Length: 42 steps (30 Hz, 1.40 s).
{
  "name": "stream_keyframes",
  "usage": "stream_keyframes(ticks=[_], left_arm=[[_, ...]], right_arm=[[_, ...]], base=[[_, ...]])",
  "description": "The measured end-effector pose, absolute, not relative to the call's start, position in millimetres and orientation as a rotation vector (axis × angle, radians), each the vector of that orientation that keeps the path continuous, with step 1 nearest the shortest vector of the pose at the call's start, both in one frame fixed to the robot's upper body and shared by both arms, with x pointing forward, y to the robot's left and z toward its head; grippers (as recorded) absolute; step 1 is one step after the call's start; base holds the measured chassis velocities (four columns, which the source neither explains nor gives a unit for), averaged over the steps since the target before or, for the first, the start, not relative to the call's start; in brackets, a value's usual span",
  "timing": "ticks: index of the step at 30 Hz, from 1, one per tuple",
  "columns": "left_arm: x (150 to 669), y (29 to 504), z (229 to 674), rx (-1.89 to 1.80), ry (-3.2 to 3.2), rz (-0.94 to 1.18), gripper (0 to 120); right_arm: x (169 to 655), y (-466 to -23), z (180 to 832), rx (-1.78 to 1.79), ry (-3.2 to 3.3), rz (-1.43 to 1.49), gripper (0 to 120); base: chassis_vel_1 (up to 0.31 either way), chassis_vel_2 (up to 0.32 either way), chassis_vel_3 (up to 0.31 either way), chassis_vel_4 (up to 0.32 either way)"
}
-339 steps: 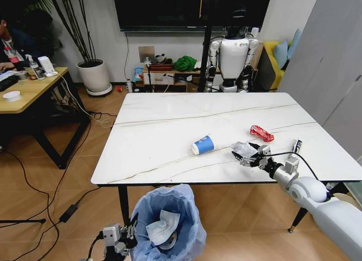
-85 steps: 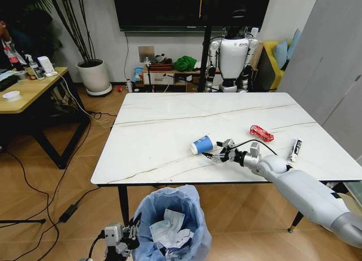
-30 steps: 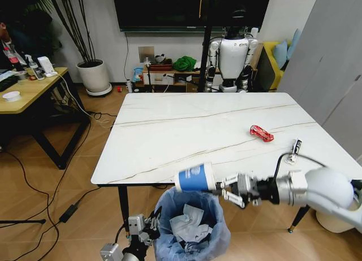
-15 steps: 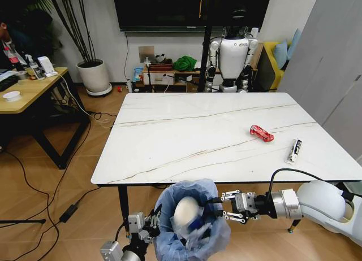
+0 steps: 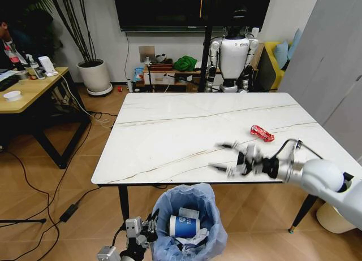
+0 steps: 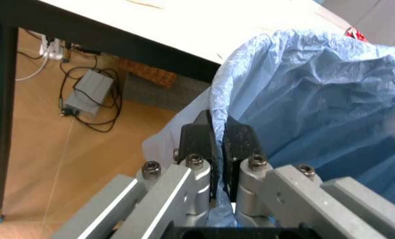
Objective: Pick up the trash bin and place the trash from the table into it.
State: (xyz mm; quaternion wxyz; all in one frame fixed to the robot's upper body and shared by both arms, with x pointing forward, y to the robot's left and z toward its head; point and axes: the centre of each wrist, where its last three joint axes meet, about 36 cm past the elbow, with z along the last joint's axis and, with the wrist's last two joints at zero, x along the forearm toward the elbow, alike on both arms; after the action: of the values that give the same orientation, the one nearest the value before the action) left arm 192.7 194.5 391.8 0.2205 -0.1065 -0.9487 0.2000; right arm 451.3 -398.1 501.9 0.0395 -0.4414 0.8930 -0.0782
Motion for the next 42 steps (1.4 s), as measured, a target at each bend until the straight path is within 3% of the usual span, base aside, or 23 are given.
stream_keyframes(ticks=[7, 15, 26, 42], left_arm=[[192.4, 199.6, 393.0, -0.271, -2.636, 0.547, 0], [191.4, 206.4, 398.0, -0.253, -2.664, 0.527, 0], [186.3, 214.2, 404.1, -0.229, -2.682, 0.514, 0], [186.1, 215.0, 403.1, -0.214, -2.680, 0.516, 0]], right_arm=[[432.4, -448.7, 489.9, -0.990, 2.842, -0.115, 100], [338.4, -482.9, 439.5, -0.607, 2.936, -0.009, 100], [272.1, -478.0, 392.9, -0.360, 2.954, 0.147, 100], [261.2, -468.0, 366.4, -0.353, 2.973, 0.225, 100]], base=[[0.000, 0.000, 0.000, 0.000], [0.000, 0.000, 0.000, 0.000], [0.000, 0.000, 0.000, 0.000], [0.000, 0.000, 0.000, 0.000]])
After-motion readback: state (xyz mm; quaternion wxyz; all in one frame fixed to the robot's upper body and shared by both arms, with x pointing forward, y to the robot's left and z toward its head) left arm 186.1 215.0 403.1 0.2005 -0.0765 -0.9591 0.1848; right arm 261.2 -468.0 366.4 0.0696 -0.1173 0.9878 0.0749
